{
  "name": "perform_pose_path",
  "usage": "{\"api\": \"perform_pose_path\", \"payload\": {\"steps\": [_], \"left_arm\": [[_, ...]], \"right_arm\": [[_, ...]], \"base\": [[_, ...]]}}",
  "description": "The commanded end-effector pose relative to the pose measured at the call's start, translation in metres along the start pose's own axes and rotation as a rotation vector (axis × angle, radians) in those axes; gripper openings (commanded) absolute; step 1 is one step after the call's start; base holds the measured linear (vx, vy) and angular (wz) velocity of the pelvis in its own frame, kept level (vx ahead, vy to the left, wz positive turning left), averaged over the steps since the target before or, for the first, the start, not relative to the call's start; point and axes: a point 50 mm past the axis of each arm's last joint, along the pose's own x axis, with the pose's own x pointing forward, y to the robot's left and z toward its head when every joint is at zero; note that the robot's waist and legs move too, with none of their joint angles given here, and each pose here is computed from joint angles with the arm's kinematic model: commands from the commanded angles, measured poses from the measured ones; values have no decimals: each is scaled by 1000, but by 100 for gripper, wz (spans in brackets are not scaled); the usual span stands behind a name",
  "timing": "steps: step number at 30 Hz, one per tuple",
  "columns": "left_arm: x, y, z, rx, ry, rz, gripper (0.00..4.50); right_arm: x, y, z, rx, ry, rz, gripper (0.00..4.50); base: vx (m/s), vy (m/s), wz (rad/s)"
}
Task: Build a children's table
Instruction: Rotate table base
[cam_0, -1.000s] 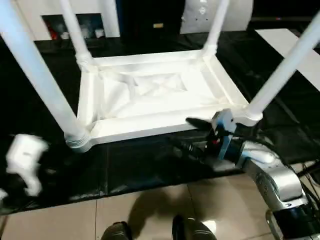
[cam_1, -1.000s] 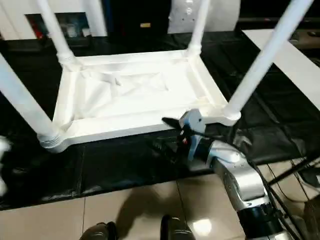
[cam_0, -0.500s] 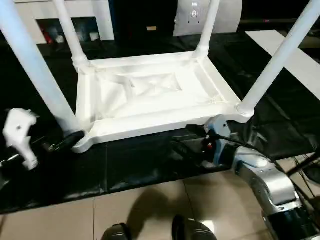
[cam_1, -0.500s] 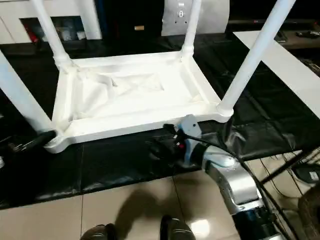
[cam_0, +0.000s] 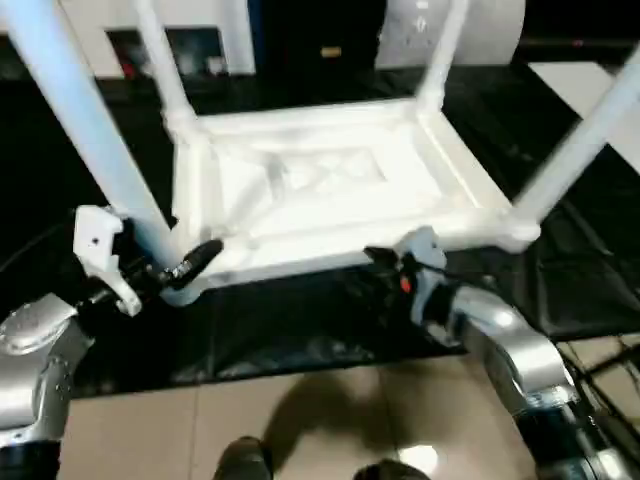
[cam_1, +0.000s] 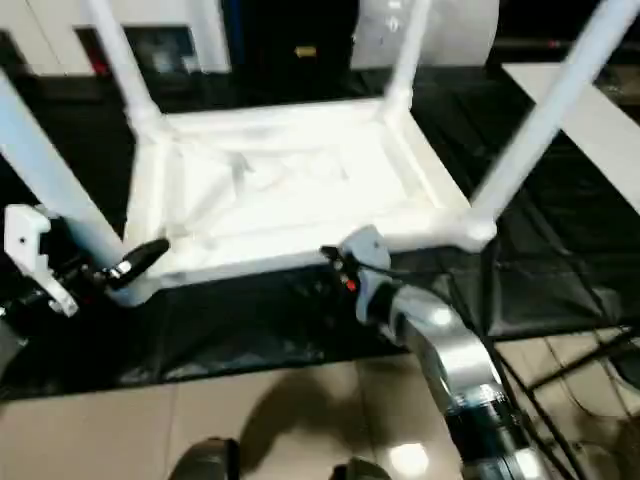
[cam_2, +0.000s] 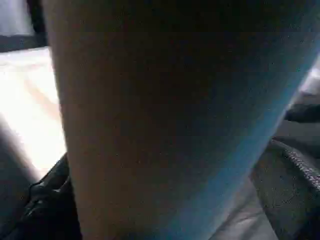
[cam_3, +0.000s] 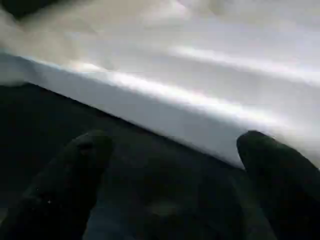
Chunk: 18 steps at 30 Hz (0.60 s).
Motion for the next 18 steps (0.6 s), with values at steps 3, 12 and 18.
{"api": "perform_pose_path", "payload": {"steps": [3,12,18], "left_arm": [[2,-15,-4,-4,26,-75,444],[13,-73,-5,-29,40,-297,444],[30,-107,-6,-60,27,-417,444]], "right_arm": [[1,-6,-14,10,61,-71,450],[16,-15,-14,4,62,-187,450],[29,-12,-8,-3,47,-175,450]], "base": [[0,0,0],[0,0,0],[0,0,0]]}}
